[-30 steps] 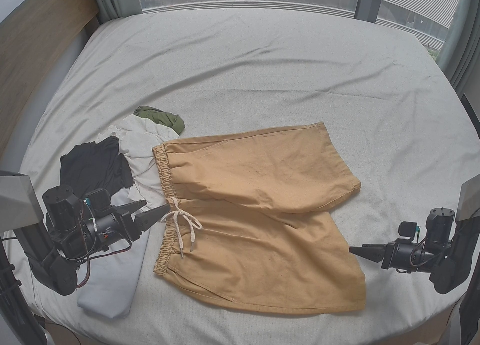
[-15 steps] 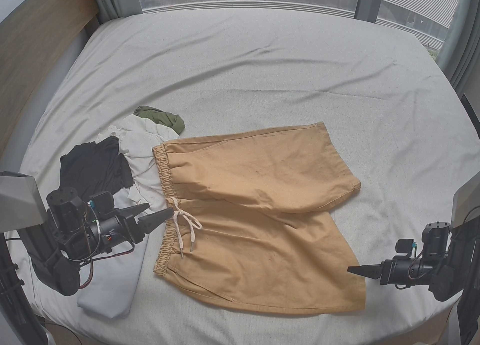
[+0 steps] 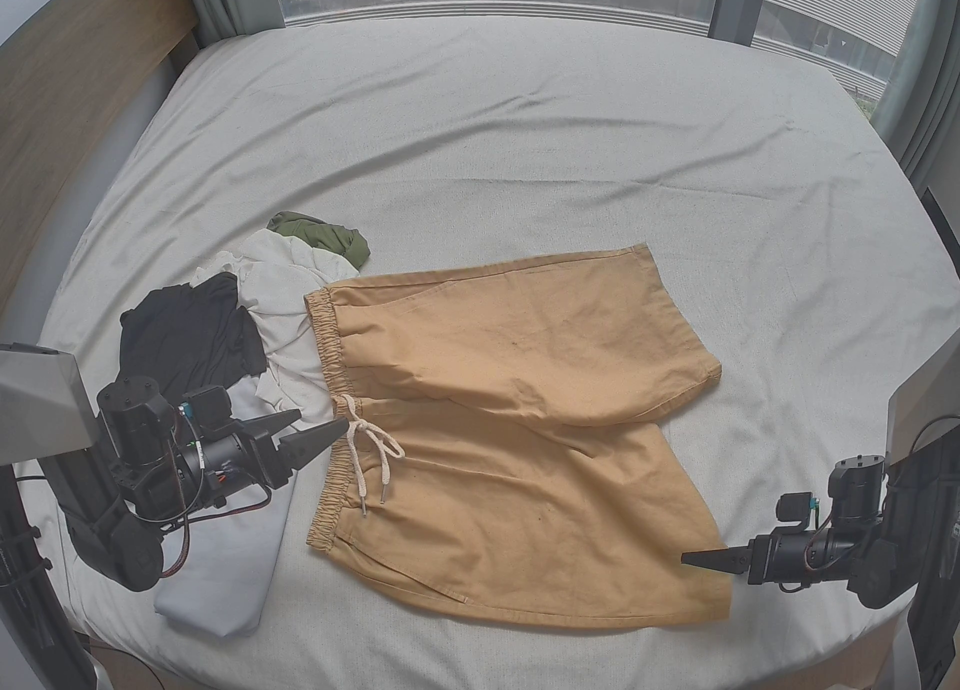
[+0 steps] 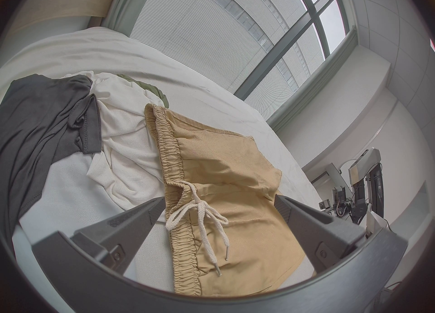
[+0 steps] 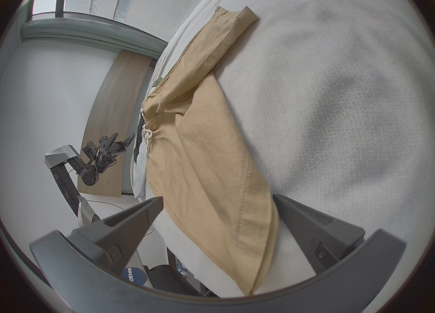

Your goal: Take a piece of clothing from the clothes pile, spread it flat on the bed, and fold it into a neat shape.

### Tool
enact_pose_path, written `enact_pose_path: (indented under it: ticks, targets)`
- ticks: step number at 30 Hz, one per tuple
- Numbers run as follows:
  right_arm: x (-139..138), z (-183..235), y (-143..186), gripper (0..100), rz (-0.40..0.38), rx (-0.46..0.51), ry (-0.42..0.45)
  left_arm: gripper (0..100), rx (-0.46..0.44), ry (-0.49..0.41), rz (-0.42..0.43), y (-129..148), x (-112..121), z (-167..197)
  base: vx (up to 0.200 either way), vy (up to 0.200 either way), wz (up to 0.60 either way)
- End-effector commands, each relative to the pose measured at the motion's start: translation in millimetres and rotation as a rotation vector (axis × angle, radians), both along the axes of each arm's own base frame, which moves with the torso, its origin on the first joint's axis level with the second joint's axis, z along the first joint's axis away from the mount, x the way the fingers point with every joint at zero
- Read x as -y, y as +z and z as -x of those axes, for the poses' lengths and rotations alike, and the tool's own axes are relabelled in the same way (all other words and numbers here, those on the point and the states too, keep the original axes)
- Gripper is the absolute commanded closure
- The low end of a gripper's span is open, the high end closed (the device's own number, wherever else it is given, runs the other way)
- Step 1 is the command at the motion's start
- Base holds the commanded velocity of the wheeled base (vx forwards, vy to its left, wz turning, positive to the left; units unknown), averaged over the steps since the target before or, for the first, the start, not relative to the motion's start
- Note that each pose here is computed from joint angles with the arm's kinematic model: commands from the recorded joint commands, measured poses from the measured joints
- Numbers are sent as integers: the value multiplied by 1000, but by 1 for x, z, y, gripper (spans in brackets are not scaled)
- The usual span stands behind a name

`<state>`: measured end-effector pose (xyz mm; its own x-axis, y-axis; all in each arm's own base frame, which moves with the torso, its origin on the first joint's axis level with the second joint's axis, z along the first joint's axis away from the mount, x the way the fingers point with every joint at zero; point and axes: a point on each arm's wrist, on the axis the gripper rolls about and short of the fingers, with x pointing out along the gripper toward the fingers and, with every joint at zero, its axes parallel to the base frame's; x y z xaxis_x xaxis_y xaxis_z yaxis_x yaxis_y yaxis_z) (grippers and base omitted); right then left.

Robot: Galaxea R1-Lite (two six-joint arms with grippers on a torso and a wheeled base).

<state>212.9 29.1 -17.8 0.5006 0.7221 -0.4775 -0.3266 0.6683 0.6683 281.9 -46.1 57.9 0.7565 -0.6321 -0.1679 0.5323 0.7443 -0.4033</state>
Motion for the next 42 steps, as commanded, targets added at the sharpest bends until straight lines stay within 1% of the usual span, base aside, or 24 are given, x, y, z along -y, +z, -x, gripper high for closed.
enact_pose_path:
  ticks: [1,3,8,9,10,12,17,20,25,30,32,34,35,42]
  targets:
    - [-5,5,6,0,-10,8,33,0,-7,1,-1,-3,0,-2,0,0,0]
    - [-6,5,8,0,-18,15,41,0,-5,1,-1,-3,0,-2,0,0,0]
    - [-18,8,36,0,-102,58,69,0,-13,2,-3,-7,0,-5,0,0,0]
    - [-18,8,36,0,-102,58,69,0,-13,2,-3,-7,0,-5,0,0,0]
    - [-21,10,45,0,-132,73,86,0,-17,2,-5,-9,0,-7,0,0,0]
    - [-24,13,57,0,-165,98,101,0,-15,1,-11,-10,0,-7,0,0,0]
    - [-30,21,83,0,-245,126,110,0,-11,-1,-18,-11,0,-7,0,0,0]
    - [-31,23,90,0,-267,140,113,0,-11,-1,-18,-11,0,-7,0,0,0]
    - [-31,18,92,0,-271,153,106,0,-9,-1,-18,-10,0,-7,0,0,0]
    - [-30,7,80,0,-253,120,74,0,-11,-1,-18,-11,0,-7,0,0,0]
    - [-24,-2,72,0,-232,112,19,0,-16,-1,-20,-13,0,-8,0,0,0]
    - [-24,-3,72,0,-230,116,16,0,-16,-3,-20,-13,1,-8,0,0,0]
    - [-21,-9,65,0,-216,100,-17,0,-18,-3,-21,-14,1,-8,0,0,0]
    - [-14,-20,50,0,-203,58,-61,0,-20,-3,-22,-14,1,-8,0,0,0]
